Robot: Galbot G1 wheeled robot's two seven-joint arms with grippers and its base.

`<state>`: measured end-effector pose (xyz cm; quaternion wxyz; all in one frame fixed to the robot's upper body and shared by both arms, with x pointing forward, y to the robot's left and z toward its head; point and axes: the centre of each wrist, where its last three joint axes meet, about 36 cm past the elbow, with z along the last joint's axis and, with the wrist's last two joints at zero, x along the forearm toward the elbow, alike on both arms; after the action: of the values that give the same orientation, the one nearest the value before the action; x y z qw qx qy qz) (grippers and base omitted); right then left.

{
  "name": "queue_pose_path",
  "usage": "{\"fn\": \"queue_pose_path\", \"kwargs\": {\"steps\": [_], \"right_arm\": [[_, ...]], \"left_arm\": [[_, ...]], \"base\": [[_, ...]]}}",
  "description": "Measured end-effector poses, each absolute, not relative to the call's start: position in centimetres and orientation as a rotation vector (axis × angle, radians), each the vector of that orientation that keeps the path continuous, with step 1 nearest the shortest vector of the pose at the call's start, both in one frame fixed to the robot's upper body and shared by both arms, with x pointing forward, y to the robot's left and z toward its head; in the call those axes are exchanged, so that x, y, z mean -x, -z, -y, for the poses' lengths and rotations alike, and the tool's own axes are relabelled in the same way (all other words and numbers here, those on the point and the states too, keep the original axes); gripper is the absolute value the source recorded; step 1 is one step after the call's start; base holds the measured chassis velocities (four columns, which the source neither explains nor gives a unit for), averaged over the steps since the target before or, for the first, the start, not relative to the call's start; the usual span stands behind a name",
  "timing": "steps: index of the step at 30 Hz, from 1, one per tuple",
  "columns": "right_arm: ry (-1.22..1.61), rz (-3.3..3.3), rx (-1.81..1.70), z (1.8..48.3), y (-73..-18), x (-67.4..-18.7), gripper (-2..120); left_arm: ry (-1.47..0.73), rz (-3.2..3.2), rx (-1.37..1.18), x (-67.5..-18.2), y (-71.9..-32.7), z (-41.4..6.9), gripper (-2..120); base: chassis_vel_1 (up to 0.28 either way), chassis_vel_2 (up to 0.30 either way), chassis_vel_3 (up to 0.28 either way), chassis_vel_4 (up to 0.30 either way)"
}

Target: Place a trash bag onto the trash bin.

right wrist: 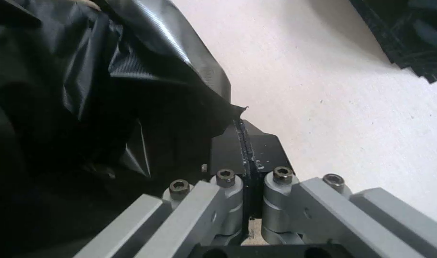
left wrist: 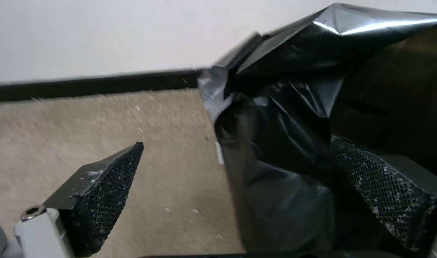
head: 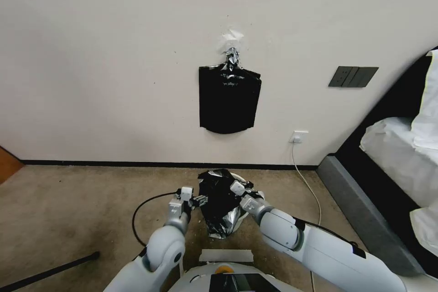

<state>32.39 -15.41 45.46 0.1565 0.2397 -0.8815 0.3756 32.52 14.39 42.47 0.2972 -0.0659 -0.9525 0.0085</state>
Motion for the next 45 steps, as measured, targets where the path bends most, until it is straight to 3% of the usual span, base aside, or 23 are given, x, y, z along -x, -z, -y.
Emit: {"fn": "queue_pose_path", "kwargs": {"steps": [12, 37, 45], "right_arm": [[-1.022, 2.515, -0.669, 15.6, -45.3, -32.1, 0], [-1.005, 2.534, -0.622, 15.8, -44.9, -32.1, 0], [-0.98, 2.564, -0.616, 15.9, -44.2, -31.8, 0]], "left_arm": [[-0.128, 2.339, 0.119, -36.9, -41.3, -12.3, 99], [-0.092, 2.301, 0.056, -38.1, -40.7, -11.3, 8], [-0.102, 2.3, 0.041, -38.0, -40.5, -11.4, 3]], "base": [[0.0, 0.0, 0.0, 0.0], [0.0, 0.0, 0.0, 0.0], [0.0, 0.0, 0.0, 0.0]]}}
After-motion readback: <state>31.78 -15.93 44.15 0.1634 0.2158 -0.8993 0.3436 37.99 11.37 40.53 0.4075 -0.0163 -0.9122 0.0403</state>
